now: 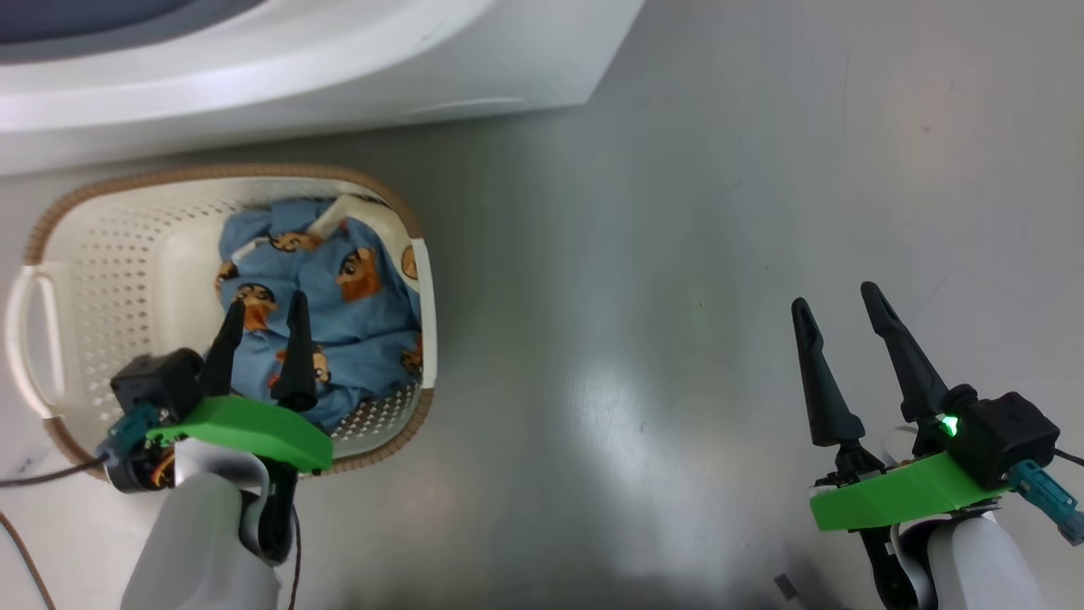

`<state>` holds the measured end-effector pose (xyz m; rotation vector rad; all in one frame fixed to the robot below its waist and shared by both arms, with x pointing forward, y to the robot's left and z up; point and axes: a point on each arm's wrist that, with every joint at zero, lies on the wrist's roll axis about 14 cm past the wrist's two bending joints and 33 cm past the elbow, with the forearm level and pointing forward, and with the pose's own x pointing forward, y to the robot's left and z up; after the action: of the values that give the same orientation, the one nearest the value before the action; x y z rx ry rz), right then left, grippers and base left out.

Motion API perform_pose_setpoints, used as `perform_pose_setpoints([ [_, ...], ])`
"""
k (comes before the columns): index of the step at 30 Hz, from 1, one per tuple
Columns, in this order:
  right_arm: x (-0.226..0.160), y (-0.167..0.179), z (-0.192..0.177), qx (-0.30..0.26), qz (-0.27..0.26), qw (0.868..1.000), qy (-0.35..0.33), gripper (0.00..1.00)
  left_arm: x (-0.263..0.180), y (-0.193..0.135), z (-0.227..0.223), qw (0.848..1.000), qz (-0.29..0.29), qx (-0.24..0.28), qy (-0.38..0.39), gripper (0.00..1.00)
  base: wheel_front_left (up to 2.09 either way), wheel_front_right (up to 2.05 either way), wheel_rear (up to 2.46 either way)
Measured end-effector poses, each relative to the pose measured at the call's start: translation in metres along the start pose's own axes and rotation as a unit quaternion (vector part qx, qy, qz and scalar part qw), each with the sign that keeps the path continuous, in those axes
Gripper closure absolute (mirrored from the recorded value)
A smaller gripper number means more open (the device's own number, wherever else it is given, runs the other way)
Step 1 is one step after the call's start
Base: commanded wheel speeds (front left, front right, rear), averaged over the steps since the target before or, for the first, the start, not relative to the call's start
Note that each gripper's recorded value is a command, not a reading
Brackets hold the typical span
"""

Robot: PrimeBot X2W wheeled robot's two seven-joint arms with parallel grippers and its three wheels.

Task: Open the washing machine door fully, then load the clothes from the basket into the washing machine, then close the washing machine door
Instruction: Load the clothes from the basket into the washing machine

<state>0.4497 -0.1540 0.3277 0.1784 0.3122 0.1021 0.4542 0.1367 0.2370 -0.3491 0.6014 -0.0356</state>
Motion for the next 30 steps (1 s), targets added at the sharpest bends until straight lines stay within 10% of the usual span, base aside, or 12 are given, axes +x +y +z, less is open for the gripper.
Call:
perform_pose_setpoints([
  [30,0.008,-0.031,-0.064,0.014,-0.037,0.997,0.069,0.0,0.066,0.045,-0.121,0.968,0.036,0.034,0.245,0.0,0.0,0.0,0.0],
])
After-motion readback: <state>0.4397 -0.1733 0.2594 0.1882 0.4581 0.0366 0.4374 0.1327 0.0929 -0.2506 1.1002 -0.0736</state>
